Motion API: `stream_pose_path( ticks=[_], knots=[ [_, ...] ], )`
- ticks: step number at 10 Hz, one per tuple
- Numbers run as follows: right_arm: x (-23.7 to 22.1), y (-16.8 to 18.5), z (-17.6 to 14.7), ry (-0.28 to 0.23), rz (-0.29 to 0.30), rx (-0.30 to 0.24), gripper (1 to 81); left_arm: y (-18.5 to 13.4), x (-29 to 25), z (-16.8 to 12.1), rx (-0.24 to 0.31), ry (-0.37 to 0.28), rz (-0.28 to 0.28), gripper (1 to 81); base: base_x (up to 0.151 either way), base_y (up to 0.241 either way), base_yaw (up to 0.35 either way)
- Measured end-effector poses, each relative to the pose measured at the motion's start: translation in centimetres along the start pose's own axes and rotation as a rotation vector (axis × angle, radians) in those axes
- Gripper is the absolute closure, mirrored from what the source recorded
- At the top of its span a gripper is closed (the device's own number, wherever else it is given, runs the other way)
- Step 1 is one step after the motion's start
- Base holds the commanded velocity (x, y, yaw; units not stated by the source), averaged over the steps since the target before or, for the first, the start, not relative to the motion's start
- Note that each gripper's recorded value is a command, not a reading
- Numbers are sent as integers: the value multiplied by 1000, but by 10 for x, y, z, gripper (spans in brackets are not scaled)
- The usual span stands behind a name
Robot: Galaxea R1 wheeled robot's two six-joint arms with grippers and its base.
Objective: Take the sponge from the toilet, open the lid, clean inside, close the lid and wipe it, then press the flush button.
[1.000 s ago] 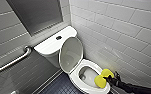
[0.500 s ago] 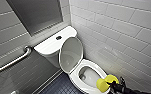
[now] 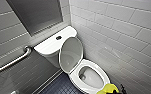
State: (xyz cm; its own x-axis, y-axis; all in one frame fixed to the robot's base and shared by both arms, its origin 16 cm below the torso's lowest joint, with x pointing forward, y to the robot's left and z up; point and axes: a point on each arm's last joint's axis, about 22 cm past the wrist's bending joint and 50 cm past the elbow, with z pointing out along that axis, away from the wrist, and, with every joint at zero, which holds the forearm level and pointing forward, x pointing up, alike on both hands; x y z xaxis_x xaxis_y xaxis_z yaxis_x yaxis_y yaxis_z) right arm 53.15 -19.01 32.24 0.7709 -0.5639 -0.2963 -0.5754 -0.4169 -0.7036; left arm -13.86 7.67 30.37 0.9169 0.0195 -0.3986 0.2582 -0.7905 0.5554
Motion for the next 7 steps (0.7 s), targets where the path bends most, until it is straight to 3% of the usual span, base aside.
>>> stream_pose_path(
  ticks=[2,4,7],
  knots=[
    [11,-34,5,-2,-60,38,811,0,0,0,-1,0,2,10,0,0,0],
    [36,-99,19,10,-150,108,811,3,1,1,-4,1,2,10,0,0,0],
    [23,-161,77,-46,-232,134,811,3,1,2,-4,1,2,10,0,0,0]
  ],
)
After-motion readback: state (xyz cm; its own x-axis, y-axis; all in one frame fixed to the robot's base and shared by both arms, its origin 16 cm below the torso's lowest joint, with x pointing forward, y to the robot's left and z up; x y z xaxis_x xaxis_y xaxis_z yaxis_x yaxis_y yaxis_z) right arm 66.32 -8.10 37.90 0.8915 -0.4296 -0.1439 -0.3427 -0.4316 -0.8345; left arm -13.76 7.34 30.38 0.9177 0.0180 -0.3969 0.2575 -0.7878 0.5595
